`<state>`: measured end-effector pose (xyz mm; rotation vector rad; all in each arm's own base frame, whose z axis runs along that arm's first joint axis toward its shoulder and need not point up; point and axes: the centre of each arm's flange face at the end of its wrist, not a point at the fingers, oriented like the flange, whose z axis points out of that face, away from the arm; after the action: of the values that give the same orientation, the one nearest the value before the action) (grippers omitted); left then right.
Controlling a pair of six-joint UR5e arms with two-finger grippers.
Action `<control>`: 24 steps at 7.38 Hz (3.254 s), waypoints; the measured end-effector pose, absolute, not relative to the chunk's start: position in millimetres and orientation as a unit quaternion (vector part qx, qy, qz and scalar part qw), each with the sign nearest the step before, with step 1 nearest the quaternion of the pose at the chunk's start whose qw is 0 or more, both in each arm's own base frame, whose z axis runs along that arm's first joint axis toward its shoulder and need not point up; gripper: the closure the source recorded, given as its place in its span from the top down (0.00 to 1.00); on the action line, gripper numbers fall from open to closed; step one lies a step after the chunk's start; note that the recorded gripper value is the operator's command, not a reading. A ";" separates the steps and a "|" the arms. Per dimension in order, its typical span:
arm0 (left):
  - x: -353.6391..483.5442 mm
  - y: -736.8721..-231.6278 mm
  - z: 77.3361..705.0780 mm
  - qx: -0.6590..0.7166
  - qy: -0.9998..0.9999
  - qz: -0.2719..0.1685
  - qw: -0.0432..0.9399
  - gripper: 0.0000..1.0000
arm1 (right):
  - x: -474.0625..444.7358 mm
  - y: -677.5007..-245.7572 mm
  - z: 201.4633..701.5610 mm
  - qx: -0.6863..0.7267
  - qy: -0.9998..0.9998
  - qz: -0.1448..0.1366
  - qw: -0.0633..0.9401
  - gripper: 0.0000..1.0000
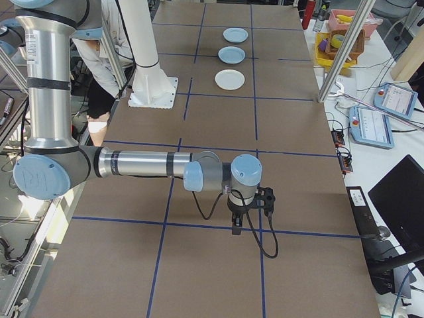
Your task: Stack plate in center
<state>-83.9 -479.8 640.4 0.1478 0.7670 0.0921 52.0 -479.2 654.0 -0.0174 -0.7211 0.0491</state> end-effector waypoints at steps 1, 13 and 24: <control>-83.8 -478.8 641.4 0.071 0.374 0.045 0.924 1.00 | 52.0 -479.2 654.0 -0.009 -0.353 0.024 0.935 1.00; 86.8 -477.5 707.3 0.013 0.415 0.033 0.909 1.00 | 52.1 -479.2 654.1 -0.009 -0.352 0.024 0.936 1.00; 124.7 -500.8 725.3 -0.016 0.421 0.050 0.905 0.00 | 52.0 -479.2 654.0 -0.009 -0.353 0.024 0.935 1.00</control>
<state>124.7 -500.8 725.3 -0.0327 0.8702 0.1028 52.0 -479.2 654.0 -0.0176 -0.7210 0.0494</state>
